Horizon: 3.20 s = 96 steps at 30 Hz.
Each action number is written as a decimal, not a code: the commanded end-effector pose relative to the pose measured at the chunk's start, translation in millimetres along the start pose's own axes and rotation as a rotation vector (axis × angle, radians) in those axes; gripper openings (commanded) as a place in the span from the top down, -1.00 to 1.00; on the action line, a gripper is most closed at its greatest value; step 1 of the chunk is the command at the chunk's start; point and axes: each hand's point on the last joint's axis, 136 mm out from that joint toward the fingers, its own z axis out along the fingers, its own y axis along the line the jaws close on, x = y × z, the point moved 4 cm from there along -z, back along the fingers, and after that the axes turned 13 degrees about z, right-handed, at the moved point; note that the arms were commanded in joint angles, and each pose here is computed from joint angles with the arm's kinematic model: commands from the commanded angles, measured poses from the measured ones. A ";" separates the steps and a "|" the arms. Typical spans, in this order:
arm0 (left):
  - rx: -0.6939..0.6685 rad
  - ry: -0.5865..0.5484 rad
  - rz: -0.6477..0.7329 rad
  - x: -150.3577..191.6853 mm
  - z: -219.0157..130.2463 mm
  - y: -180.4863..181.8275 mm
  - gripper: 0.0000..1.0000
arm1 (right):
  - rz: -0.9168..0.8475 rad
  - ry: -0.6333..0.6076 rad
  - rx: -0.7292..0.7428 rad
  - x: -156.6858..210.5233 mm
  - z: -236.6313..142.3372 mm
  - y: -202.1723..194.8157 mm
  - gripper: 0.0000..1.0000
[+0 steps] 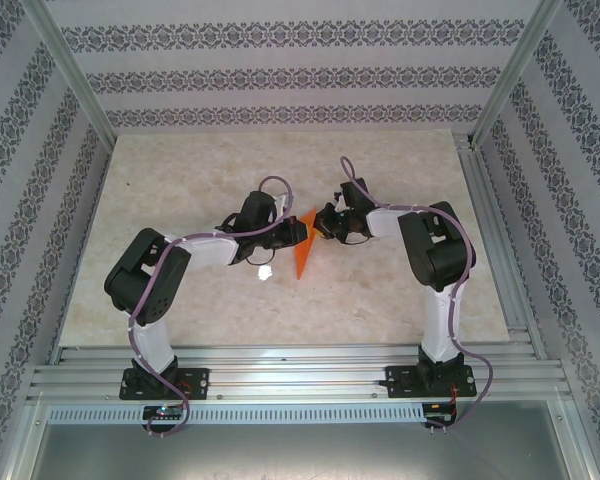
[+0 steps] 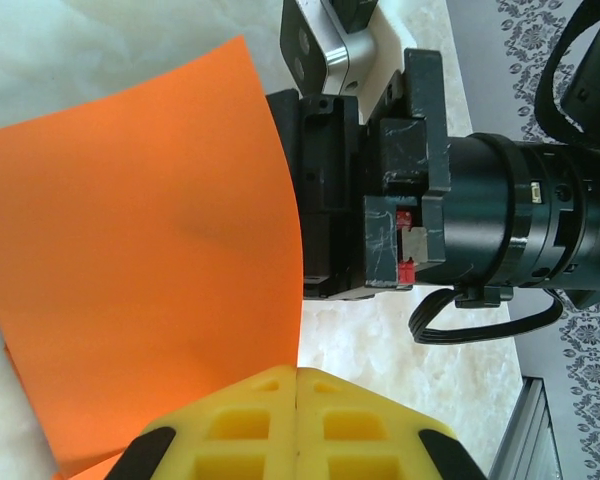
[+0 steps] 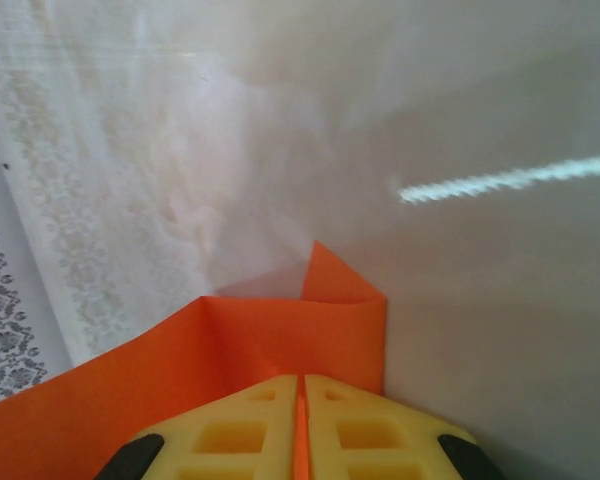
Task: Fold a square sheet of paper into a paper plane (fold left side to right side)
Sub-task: Fold the wing for the fifth time at the center of the table.
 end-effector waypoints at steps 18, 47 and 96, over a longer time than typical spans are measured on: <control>-0.052 -0.002 0.018 7.7 -2.7 23.3 0.98 | -0.070 0.013 0.170 4.4 5.9 -26.1 0.79; -0.094 0.046 0.010 9.4 26.8 56.7 0.97 | -0.089 0.031 0.151 5.9 5.9 -21.6 0.79; -0.125 0.082 -0.030 34.4 20.2 40.6 0.98 | -0.080 0.037 0.136 3.9 7.4 -21.6 0.79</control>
